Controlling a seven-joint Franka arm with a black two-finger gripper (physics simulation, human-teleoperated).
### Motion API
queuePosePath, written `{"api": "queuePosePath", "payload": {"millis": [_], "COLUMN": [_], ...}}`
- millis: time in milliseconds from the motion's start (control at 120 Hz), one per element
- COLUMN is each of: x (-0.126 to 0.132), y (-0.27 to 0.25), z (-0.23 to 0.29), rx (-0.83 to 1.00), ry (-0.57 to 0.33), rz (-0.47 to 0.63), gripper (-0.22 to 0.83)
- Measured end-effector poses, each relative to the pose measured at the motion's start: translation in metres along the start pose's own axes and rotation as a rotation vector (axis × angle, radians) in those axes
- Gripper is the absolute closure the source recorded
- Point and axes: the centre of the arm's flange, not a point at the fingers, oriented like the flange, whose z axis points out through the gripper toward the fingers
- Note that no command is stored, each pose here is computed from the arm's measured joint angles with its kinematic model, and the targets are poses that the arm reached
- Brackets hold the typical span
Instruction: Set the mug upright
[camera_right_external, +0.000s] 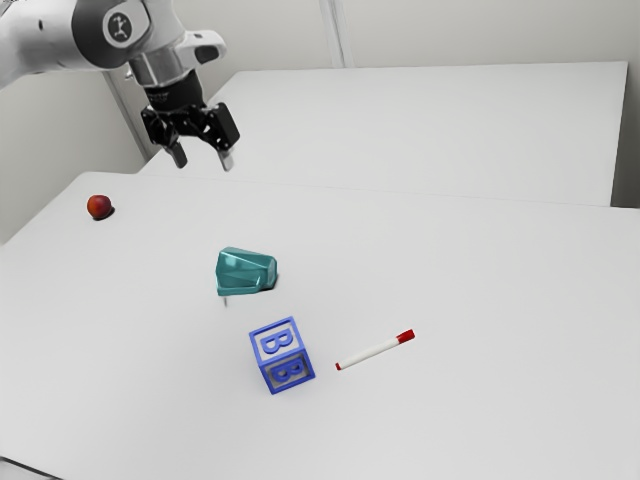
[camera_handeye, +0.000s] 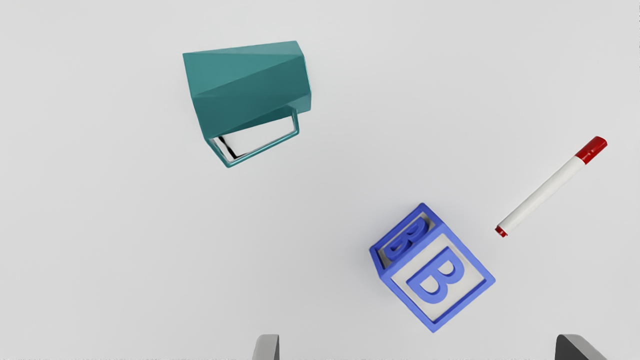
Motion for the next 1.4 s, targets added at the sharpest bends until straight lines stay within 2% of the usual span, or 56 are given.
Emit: {"api": "queuePosePath", "payload": {"millis": [133,350,725,1000,1217,1400], "x": [0.0,0.002,0.015,0.041,0.049,0.05], "y": [-0.019,-0.089,-0.168,-0.194,-0.21,-0.219], "z": [0.018,0.055,0.117,0.194,0.244,0.267], "rx": [-0.051,-0.162,-0.377,-0.507,-0.602,-0.644], "ry": [-0.011,0.019,0.121,0.116,0.113,0.118], "rz": [-0.012,-0.05,-0.025,0.019,0.015,0.015], "gripper": [0.0,0.0,0.0,0.0,0.0,0.0]}}
